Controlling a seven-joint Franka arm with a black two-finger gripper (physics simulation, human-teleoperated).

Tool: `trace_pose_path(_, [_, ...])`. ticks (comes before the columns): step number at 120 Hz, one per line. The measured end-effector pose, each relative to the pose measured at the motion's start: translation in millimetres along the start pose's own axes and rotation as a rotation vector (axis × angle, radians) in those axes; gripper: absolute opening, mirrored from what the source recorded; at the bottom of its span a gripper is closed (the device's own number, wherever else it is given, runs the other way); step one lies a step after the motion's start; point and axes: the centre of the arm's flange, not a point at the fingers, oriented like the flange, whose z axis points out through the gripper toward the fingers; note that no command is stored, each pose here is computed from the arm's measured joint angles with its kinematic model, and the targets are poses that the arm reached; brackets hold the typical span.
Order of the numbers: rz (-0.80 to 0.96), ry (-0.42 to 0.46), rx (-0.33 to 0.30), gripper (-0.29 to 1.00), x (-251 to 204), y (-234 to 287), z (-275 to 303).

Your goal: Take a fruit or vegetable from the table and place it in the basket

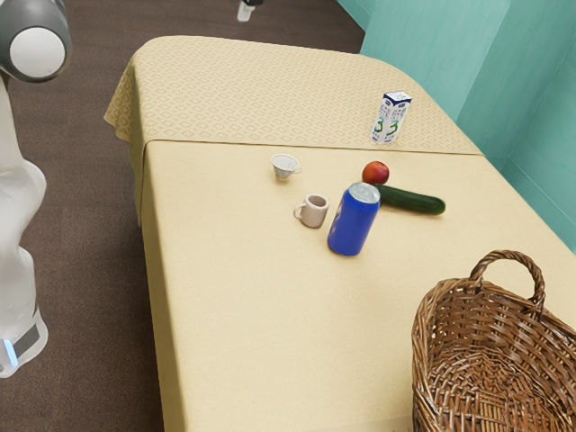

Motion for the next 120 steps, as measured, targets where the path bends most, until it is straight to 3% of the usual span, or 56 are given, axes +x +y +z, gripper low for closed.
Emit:
trace_pose_path(46, [0.051, 0.067, 0.018, 0.69, 7, 0, -8])
trace_pose_path(53, [0.107, 0.081, 0.043, 0.69, 28, 32, -4])
trace_pose_path(62, [0.207, 0.01, 0.053, 0.68, 89, 102, 45])
trace_pose_path(71, [0.335, -0.007, 0.03, 0.68, 115, 178, 73])
trace_pose_path(81, [0.381, -0.025, -0.032, 0.68, 121, 195, 103])
trace_pose_path(90, [0.373, 0.036, -0.05, 0.68, 130, 187, 101])
trace_pose_path(120, [0.376, 0.229, -0.014, 0.68, 201, 205, 168])
